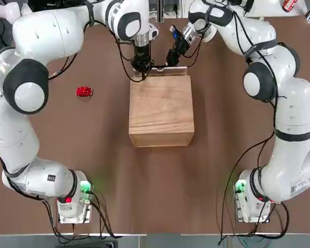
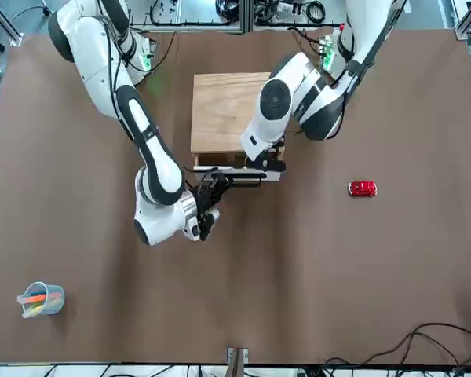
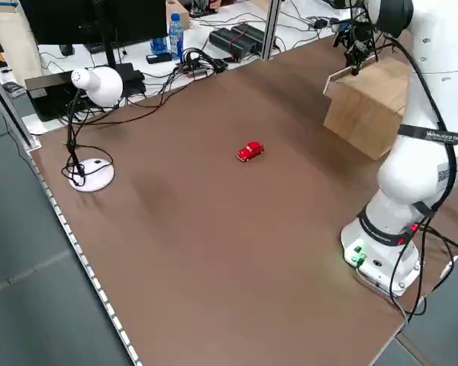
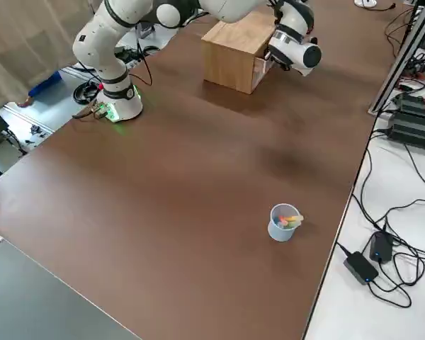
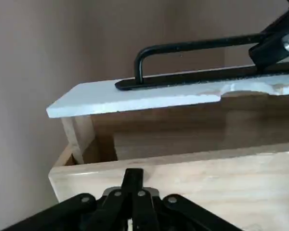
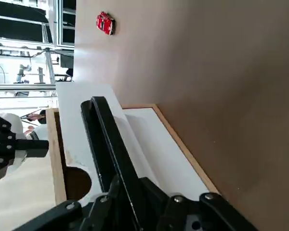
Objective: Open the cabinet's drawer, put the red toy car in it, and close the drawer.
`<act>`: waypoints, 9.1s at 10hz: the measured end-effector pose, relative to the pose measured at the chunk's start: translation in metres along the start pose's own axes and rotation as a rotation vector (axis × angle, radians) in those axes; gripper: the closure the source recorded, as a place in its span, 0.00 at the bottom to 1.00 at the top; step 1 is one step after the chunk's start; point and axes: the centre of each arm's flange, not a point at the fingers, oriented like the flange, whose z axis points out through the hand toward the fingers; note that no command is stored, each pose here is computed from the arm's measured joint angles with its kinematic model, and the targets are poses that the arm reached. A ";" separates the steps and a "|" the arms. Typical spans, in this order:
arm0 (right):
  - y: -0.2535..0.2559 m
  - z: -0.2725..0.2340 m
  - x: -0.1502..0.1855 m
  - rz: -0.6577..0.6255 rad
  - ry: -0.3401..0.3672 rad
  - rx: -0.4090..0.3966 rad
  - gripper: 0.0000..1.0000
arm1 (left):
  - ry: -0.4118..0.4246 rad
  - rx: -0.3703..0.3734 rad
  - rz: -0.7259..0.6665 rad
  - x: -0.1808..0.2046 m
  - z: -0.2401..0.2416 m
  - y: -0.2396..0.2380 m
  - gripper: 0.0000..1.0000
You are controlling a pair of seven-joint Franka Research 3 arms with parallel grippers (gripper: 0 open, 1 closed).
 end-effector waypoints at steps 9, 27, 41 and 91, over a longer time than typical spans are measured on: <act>0.011 -0.028 0.015 0.068 0.177 -0.028 0.80 | 0.000 0.000 0.000 0.000 0.000 0.000 0.99; 0.024 -0.043 0.023 0.147 0.286 -0.039 0.30 | 0.000 0.000 0.001 0.000 0.000 0.000 0.99; 0.045 -0.203 0.016 0.128 0.491 -0.109 0.00 | 0.041 0.051 -0.133 0.021 -0.040 -0.069 0.58; -0.179 -0.447 -0.255 0.560 0.350 -1.018 0.01 | 0.182 -0.185 -1.565 0.022 0.180 -0.456 0.56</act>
